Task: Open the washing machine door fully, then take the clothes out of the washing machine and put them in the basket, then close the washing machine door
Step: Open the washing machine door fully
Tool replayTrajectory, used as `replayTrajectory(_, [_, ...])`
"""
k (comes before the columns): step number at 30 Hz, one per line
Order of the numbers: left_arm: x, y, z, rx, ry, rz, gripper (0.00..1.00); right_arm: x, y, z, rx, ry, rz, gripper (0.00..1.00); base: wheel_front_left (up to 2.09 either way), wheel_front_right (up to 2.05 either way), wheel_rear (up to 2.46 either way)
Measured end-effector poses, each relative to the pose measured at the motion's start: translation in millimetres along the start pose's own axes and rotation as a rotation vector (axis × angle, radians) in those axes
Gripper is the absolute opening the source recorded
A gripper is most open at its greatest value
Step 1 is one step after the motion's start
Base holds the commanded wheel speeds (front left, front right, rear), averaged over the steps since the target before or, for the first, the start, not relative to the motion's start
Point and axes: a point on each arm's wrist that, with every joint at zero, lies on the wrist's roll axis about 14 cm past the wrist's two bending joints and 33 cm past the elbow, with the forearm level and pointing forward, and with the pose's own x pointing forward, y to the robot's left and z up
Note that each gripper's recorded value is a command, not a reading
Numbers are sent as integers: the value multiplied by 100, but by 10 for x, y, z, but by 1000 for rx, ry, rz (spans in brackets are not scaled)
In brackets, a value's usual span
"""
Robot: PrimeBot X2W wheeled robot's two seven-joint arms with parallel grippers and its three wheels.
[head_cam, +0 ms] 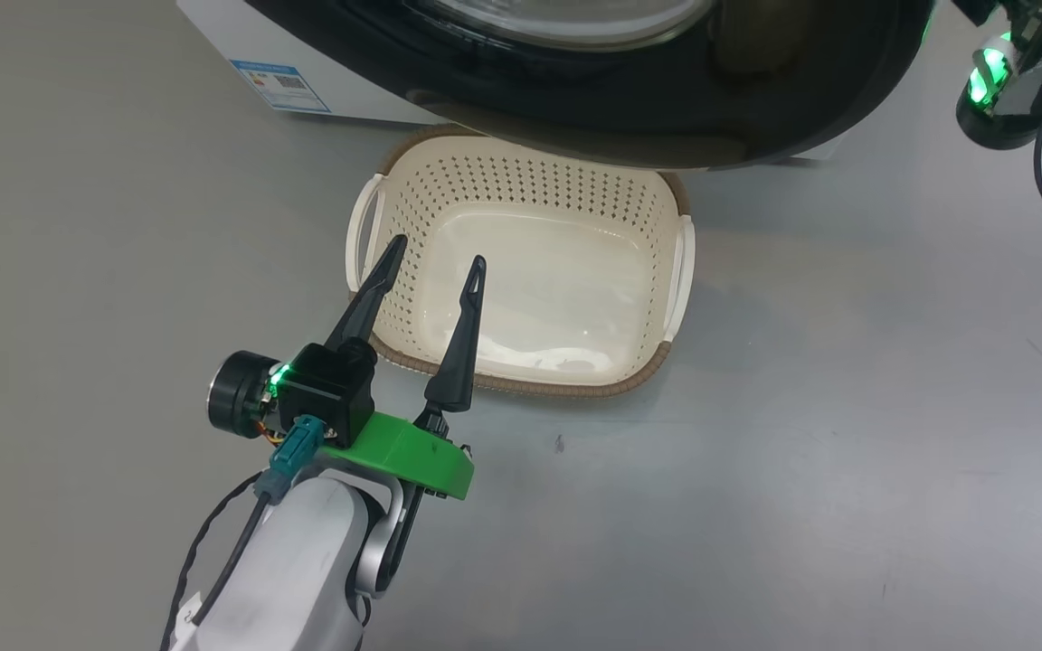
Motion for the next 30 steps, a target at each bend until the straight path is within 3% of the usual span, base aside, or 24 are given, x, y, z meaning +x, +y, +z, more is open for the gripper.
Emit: replayTrajectory(30, [-373,48,179,-15,-37,52,100,-198,169,-827,127,72,63,0,0,0,0])
